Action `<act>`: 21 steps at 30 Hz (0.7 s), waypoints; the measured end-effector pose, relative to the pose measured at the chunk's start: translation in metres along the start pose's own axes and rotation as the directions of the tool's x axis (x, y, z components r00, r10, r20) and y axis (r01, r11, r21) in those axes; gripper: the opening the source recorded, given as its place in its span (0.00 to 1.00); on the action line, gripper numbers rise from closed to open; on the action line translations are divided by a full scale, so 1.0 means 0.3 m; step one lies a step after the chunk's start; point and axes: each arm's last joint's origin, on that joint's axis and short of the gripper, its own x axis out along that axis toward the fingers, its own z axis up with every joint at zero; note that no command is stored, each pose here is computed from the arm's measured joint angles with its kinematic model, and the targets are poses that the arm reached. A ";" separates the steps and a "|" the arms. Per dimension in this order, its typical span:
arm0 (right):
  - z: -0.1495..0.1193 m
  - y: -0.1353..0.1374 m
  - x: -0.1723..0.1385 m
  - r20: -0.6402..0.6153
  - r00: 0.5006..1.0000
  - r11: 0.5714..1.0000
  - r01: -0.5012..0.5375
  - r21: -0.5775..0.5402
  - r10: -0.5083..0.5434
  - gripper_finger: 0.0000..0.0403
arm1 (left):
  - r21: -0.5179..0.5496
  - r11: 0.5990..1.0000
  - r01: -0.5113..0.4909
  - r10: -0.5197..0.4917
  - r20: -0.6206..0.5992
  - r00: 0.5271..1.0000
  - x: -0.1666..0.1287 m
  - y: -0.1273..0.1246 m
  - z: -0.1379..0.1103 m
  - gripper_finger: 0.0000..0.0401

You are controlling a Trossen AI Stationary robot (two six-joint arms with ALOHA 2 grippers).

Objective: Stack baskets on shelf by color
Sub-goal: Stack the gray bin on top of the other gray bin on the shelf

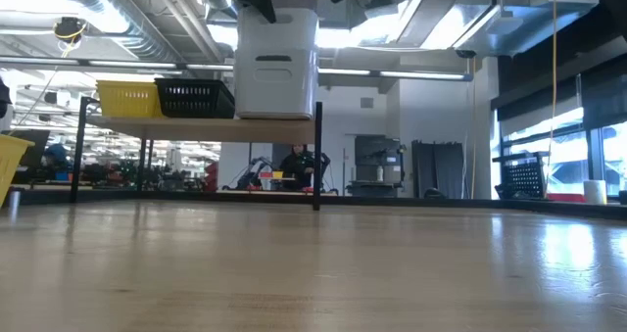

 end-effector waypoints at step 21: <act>0.000 0.000 0.000 0.001 1.000 1.000 0.003 0.001 -0.003 0.28 | 0.053 0.994 -0.090 0.090 0.012 0.996 -0.037 -0.005 0.006 0.13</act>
